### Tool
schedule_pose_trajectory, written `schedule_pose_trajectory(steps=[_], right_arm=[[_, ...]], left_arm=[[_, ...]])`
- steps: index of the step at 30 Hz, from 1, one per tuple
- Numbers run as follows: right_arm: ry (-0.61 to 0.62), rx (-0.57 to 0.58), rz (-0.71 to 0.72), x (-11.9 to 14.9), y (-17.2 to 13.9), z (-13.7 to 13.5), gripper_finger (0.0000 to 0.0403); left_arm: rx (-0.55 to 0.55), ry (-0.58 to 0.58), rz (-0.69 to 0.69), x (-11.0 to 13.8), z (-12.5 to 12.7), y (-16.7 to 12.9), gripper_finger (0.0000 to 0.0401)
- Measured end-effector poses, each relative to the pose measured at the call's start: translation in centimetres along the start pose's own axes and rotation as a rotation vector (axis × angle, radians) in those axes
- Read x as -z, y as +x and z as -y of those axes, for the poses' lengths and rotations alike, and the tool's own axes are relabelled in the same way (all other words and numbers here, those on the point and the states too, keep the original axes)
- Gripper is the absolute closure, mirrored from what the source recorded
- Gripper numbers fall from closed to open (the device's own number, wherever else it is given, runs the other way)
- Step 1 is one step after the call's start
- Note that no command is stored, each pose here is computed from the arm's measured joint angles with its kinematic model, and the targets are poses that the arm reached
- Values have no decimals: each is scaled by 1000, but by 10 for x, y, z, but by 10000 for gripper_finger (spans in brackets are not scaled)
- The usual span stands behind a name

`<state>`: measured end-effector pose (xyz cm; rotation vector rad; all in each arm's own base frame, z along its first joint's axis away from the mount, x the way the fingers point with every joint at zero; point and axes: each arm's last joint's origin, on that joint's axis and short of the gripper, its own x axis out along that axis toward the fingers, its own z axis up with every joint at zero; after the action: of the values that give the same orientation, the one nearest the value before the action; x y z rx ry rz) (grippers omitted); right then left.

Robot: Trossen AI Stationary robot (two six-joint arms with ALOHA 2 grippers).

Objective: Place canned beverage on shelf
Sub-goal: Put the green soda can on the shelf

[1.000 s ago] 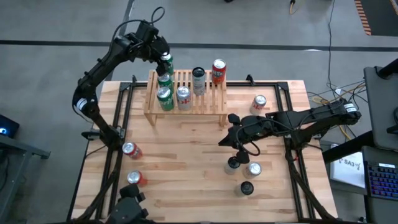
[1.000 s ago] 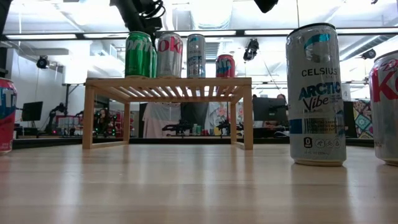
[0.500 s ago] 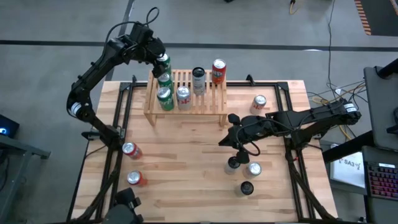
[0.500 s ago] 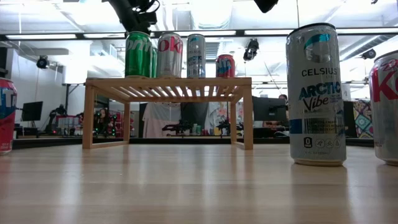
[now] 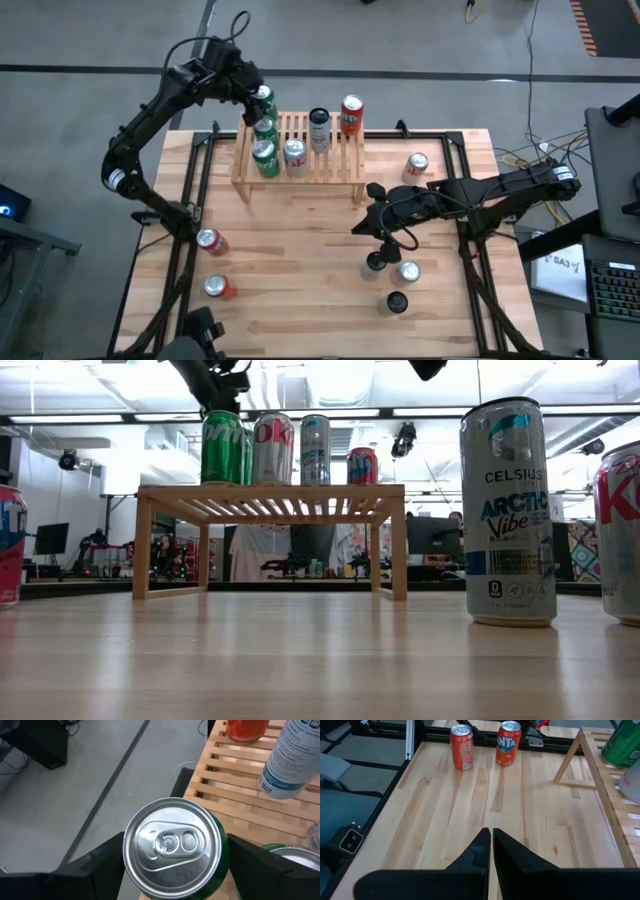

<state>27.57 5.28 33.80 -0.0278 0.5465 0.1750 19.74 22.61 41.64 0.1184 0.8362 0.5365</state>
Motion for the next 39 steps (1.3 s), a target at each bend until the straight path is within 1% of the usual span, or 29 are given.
schedule_pose_trajectory(steps=[12, 25, 29, 39], right_arm=[[-26, 0, -3, 1, 0, 0, 394], [-45, 1, -15, 5, 2, 0, 394], [-45, 1, -18, 5, 3, 0, 394], [-91, 0, -18, 5, 3, 0, 394]], left_arm=[[-16, -15, 28, -1, 1, -12, 120], [-1, -27, 35, -1, 2, -12, 120], [19, -31, 32, 0, 3, -12, 120], [22, -32, 28, 1, 3, -11, 120]])
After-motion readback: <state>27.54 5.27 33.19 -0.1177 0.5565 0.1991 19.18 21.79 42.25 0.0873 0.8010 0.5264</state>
